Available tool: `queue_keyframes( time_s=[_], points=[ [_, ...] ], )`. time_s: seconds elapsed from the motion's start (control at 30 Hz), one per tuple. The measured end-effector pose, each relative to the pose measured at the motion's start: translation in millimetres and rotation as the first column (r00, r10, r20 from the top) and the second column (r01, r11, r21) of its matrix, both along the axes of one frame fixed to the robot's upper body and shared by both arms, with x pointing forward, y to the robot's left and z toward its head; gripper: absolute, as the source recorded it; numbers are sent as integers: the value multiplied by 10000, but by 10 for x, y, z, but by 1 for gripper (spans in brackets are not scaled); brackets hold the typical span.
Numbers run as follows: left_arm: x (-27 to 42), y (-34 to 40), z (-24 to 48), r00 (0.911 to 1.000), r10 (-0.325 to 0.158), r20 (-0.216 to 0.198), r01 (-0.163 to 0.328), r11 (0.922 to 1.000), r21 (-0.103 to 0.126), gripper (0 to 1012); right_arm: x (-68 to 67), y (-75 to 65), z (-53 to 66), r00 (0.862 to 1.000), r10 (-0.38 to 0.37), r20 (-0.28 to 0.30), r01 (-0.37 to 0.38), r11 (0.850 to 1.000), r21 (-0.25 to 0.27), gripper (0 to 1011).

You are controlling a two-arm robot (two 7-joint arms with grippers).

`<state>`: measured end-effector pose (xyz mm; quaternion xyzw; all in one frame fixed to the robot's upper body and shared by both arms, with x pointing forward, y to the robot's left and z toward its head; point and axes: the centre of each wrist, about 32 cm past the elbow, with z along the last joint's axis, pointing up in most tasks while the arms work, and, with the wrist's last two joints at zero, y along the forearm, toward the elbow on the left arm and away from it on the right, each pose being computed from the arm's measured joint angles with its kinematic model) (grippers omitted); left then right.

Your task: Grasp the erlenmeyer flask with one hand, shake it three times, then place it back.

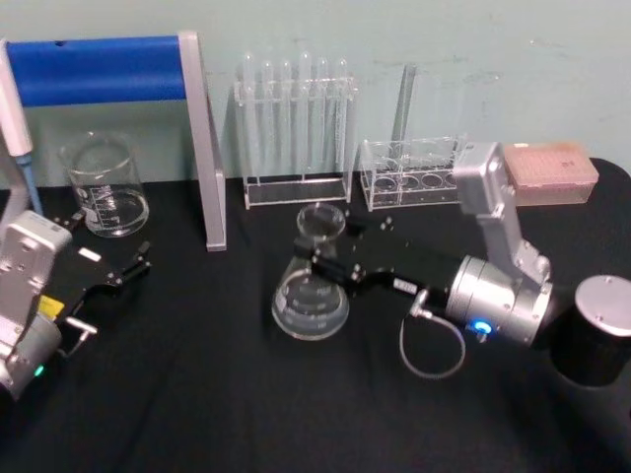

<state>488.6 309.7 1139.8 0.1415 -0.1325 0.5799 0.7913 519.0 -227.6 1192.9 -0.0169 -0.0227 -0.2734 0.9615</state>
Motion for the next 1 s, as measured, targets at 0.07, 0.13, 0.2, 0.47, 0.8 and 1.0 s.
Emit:
queue_keyframes(
  time_s=[0.07,0.13,0.2,0.47,0.8,1.0],
  points=[
    [0,0,0,10000,0,0,0,10000,-1,1001,8,-16,81,9998,-136,151,135,9999,72,453],
    [0,0,0,10000,0,0,0,10000,0,1001,14,-29,162,9993,-229,291,225,9997,117,453],
    [0,0,0,10000,0,0,0,10000,-1,1001,15,-33,208,9989,-288,377,283,9995,136,453],
    [0,0,0,10000,0,-1,0,10000,0,1001,13,-39,354,9964,-624,578,609,9978,268,453],
    [0,0,0,10000,-1,-1,1,10000,0,1001,19,-31,374,9953,-837,497,821,9961,319,453],
    [0,0,0,10000,0,0,0,10000,0,1001,23,-28,357,9955,-870,384,859,9958,302,453]
  ],
)
